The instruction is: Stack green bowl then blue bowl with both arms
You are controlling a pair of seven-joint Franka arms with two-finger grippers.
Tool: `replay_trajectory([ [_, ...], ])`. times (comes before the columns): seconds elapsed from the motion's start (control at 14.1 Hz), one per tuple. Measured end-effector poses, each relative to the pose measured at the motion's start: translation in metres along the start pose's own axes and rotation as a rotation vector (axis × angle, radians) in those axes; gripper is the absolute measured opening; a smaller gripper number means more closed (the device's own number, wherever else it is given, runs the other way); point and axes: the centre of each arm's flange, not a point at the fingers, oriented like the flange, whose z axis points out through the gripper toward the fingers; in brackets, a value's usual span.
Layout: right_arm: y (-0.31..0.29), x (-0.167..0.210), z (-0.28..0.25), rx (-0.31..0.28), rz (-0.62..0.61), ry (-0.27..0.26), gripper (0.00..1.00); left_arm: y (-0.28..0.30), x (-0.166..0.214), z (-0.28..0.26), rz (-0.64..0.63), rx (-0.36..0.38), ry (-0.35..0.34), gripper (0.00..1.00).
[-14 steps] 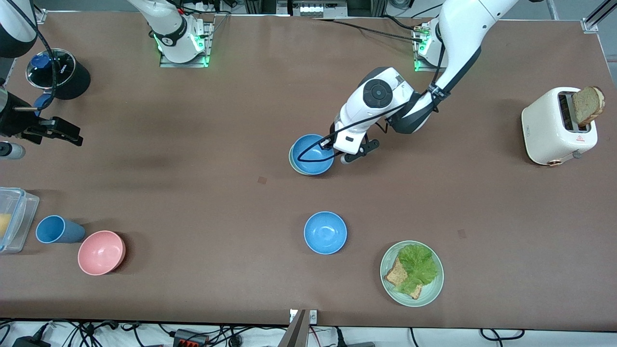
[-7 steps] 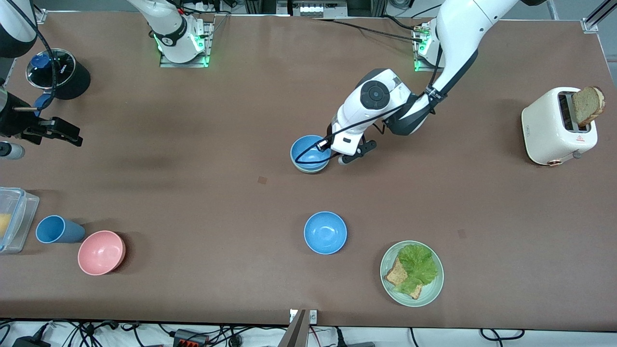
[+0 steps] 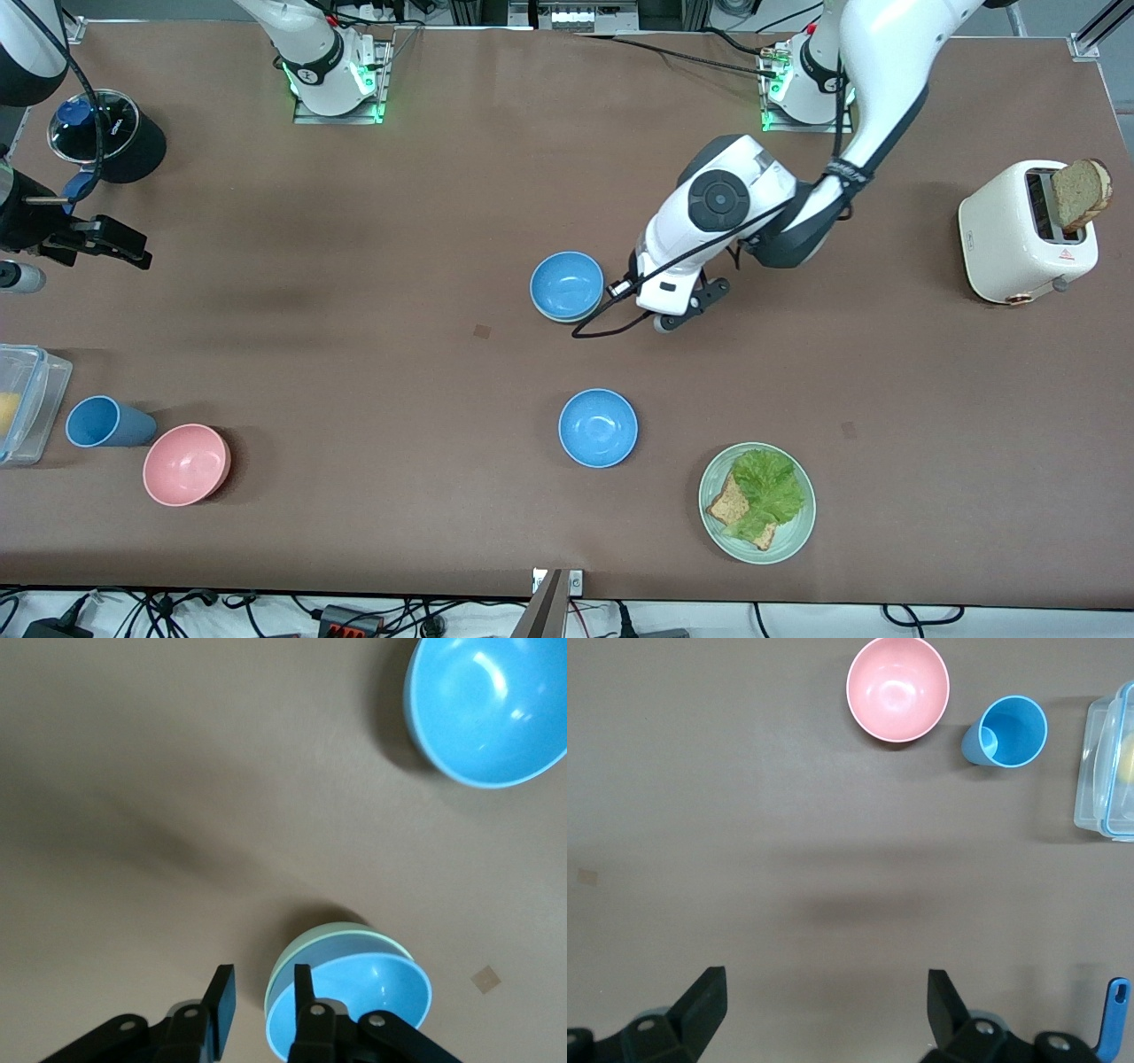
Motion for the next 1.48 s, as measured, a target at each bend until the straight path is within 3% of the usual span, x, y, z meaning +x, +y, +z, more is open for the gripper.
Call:
replay_trajectory([
  [0.14, 0.000, 0.000, 0.000, 0.000, 0.000, 0.000, 1.00, -0.013, 0.028, -0.030, 0.066, -0.016, -0.004, 0.36],
  [0.28, 0.000, 0.000, 0.000, 0.000, 0.000, -0.001, 1.00, -0.038, 0.067, -0.061, 0.121, -0.051, -0.015, 0.48],
  [0.42, 0.000, 0.000, 0.000, 0.000, 0.001, -0.001, 1.00, -0.067, 0.104, -0.081, 0.204, -0.051, -0.027, 0.54],
  [0.78, 0.000, 0.000, 0.000, 0.000, 0.000, -0.001, 1.00, -0.101, 0.147, -0.121, 0.384, -0.006, -0.057, 0.99],
  [1.06, 0.000, 0.000, 0.000, 0.000, 0.000, -0.001, 1.00, -0.139, 0.188, -0.146, 0.506, 0.003, -0.022, 1.00],
  [1.27, 0.000, -0.001, 0.002, 0.002, -0.001, -0.008, 1.00, -0.179, 0.205, -0.189, 0.482, -0.007, 0.005, 1.00],
  [1.48, -0.001, -0.004, 0.005, 0.007, -0.001, -0.029, 1.00, -0.218, 0.202, -0.234, 0.471, 0.051, 0.090, 1.00],
])
